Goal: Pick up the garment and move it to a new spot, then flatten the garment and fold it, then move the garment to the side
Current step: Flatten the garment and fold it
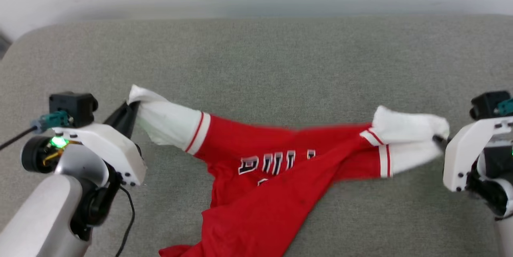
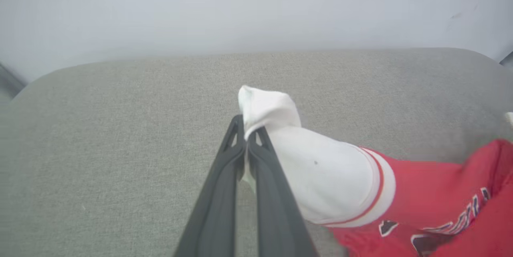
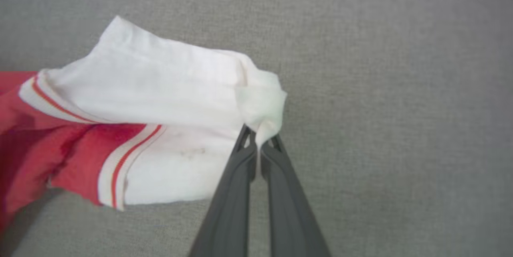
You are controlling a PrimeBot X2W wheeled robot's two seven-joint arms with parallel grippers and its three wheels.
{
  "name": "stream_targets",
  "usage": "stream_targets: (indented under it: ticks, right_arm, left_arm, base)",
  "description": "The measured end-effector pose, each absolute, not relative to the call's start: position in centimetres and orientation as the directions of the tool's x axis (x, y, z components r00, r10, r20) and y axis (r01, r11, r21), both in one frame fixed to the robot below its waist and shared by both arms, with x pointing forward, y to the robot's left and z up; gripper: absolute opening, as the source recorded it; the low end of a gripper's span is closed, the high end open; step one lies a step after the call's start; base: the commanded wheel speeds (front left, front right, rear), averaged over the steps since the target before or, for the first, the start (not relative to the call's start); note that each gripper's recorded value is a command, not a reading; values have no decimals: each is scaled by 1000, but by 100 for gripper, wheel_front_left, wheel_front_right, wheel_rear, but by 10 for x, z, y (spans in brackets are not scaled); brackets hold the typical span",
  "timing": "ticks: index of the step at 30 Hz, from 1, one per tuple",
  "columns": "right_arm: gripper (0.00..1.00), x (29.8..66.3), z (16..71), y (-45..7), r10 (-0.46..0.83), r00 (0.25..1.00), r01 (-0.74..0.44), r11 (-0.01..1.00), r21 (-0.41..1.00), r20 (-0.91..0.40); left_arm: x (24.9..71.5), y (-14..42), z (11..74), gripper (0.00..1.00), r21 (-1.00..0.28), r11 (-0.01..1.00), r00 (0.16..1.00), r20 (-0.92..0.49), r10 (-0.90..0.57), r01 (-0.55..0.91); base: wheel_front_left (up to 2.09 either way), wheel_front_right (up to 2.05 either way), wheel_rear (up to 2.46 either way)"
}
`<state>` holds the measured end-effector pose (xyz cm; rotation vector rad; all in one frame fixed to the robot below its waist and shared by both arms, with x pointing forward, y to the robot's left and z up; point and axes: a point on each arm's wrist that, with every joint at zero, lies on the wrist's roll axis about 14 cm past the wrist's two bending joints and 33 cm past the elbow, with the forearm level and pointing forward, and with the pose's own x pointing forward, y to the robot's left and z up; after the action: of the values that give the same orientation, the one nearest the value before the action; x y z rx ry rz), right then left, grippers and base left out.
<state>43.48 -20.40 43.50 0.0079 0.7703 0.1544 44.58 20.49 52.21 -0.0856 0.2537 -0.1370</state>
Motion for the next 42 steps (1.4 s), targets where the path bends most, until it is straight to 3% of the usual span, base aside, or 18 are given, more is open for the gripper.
stream_targets:
  ticks: [1, 4, 9, 15, 25, 35, 42]
  right_arm:
    - [0, 435, 435, -204, 142, 707, -136, 989, 64, -693]
    - [0, 454, 481, -213, 109, 821, -117, 993, 22, -560]
    - [0, 471, 530, -221, 83, 907, -94, 996, -6, -412]
    - [0, 500, 587, -225, 69, 965, -73, 997, -9, -251]
    - [0, 568, 678, -220, 48, 999, -47, 999, -16, 19]
    - [0, 631, 761, -218, 20, 965, -13, 1000, -28, 262]
    - [0, 695, 707, -203, 43, 974, -33, 998, -47, 222]
  left_arm:
    - [446, 205, 522, 0, -102, 987, 959, -244, -146, 124]
    - [458, 209, 559, 0, -76, 990, 983, -133, -129, 119]
    - [471, 205, 601, 0, -71, 989, 991, -9, -132, 131]
    - [502, 203, 659, 0, -74, 988, 978, 171, -123, 138]
    - [570, 212, 735, 0, -21, 994, 927, 362, -95, 111]
    - [632, 217, 787, 0, -8, 995, 854, 513, -85, 104]
    - [698, 214, 714, 0, -18, 993, 899, 427, -100, 119]
  base:
    - [0, 0, 0]
    - [0, 0, 0]
    - [0, 0, 0]
    - [0, 0, 0]
    - [0, 0, 0]
    - [0, 0, 0]
    - [0, 0, 0]
